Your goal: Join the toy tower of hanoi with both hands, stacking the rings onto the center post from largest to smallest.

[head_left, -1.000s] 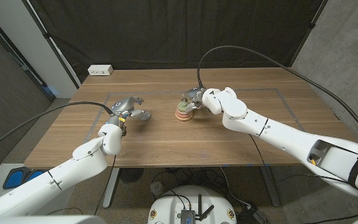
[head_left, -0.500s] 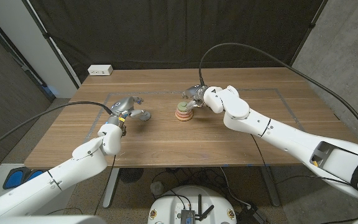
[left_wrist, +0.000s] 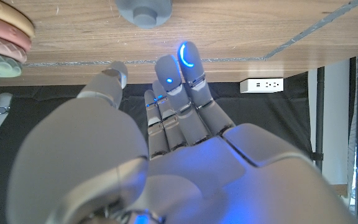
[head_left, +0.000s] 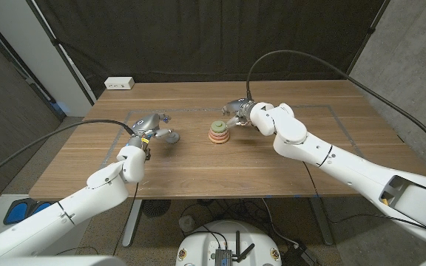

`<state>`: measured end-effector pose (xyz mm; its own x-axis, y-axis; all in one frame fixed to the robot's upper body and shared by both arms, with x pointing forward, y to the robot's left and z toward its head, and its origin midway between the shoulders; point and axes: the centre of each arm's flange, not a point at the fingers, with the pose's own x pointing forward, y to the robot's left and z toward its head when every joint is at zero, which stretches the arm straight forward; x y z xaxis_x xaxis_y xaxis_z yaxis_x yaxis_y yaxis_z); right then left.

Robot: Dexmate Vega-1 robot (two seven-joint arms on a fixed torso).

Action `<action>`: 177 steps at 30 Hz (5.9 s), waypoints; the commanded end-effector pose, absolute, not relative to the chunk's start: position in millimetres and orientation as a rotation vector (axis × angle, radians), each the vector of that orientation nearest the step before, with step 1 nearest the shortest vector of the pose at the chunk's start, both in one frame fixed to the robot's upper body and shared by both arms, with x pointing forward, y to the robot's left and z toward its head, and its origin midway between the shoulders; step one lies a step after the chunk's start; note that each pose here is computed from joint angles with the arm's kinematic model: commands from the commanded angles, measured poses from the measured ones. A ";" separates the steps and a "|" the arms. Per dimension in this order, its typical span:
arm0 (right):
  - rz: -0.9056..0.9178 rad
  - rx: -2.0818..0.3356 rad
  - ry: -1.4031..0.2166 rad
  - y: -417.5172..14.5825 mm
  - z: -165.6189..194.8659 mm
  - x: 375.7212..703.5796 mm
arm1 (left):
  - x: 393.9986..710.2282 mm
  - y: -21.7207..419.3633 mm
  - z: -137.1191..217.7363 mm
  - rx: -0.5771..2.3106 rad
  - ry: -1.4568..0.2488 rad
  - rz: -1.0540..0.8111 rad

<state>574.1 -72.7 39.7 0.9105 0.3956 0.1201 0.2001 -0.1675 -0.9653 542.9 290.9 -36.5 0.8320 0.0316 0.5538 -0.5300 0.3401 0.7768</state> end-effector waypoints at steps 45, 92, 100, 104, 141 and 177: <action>-0.219 -1.439 -0.535 -192.8 -5.8 541.2 | 538.1 266.1 -15.7 1.192 -0.534 0.371; -0.322 -1.361 -0.531 -214.3 -31.2 527.3 | 523.3 270.2 12.6 1.432 -0.343 0.317; -0.320 -1.357 -0.540 -211.8 -30.8 526.5 | 521.4 273.0 21.4 1.505 -0.314 0.274; -0.321 -1.355 -0.534 -212.8 -31.7 525.9 | 521.7 274.3 24.1 1.536 -0.303 0.255; -0.323 -1.363 -0.514 -207.2 -33.2 524.2 | 564.3 292.7 27.1 1.625 -0.229 0.090; -0.324 -1.369 -0.509 -203.0 -28.7 527.4 | 592.6 277.7 -3.4 1.685 -0.218 0.060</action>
